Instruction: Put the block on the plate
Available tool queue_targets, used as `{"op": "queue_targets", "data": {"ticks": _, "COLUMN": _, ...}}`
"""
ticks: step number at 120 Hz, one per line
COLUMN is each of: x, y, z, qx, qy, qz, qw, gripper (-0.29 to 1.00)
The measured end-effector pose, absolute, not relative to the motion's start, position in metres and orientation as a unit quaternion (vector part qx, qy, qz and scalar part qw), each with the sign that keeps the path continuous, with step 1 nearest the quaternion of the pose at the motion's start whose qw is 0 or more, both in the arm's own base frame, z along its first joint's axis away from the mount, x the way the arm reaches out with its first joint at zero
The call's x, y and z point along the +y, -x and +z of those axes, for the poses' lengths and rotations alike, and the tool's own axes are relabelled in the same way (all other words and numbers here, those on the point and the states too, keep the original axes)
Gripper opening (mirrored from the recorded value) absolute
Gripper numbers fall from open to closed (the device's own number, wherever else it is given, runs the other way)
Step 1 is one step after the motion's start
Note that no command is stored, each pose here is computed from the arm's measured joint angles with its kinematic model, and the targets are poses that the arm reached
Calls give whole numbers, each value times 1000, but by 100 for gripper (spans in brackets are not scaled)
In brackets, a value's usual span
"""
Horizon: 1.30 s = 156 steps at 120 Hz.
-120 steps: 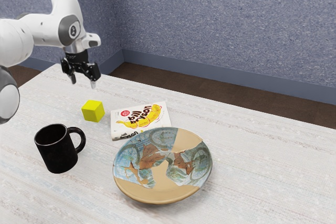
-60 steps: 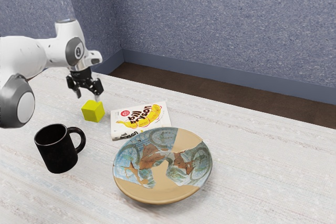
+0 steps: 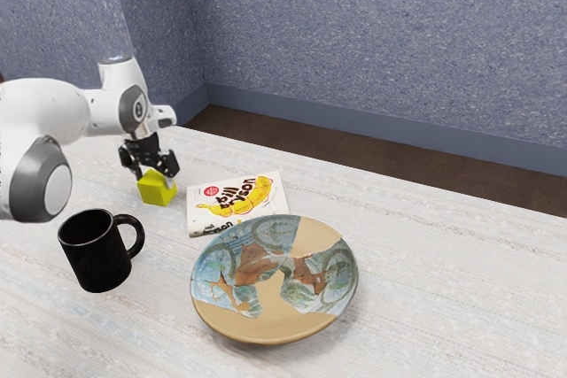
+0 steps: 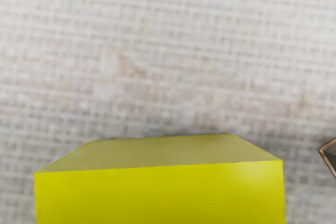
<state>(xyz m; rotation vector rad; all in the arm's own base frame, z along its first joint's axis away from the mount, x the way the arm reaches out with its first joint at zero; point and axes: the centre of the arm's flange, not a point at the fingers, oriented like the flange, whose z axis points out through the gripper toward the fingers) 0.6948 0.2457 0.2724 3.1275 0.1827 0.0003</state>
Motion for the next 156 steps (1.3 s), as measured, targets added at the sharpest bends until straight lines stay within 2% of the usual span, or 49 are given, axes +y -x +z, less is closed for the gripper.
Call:
{"op": "queue_targets", "data": {"ticks": 27, "x": 246, "y": -696, "z": 260, "qx": 58, "qy": -998, "qz": 5, "qw": 4, "gripper": 69}}
{"op": "queue_targets", "data": {"ticks": 42, "x": 246, "y": -697, "z": 261, "qx": 59, "qy": -998, "qz": 9, "qw": 6, "gripper": 46}}
{"op": "queue_targets", "data": {"ticks": 48, "x": 247, "y": -697, "z": 261, "qx": 60, "qy": -998, "qz": 11, "qw": 6, "gripper": 42}}
{"op": "queue_targets", "data": {"ticks": 64, "x": 247, "y": -697, "z": 273, "qx": 61, "qy": -998, "qz": 19, "qw": 5, "gripper": 41}}
{"op": "queue_targets", "data": {"ticks": 90, "x": 232, "y": -691, "z": 339, "qx": 56, "qy": -997, "qz": 48, "qw": 10, "gripper": 39}}
{"op": "queue_targets", "data": {"ticks": 125, "x": 143, "y": -669, "z": 383, "qx": 3, "qy": -999, "qz": 38, "qw": 34, "gripper": 40}}
{"op": "queue_targets", "data": {"ticks": 156, "x": 67, "y": -638, "z": 385, "qx": -59, "qy": -997, "qz": 7, "qw": 51, "gripper": 41}}
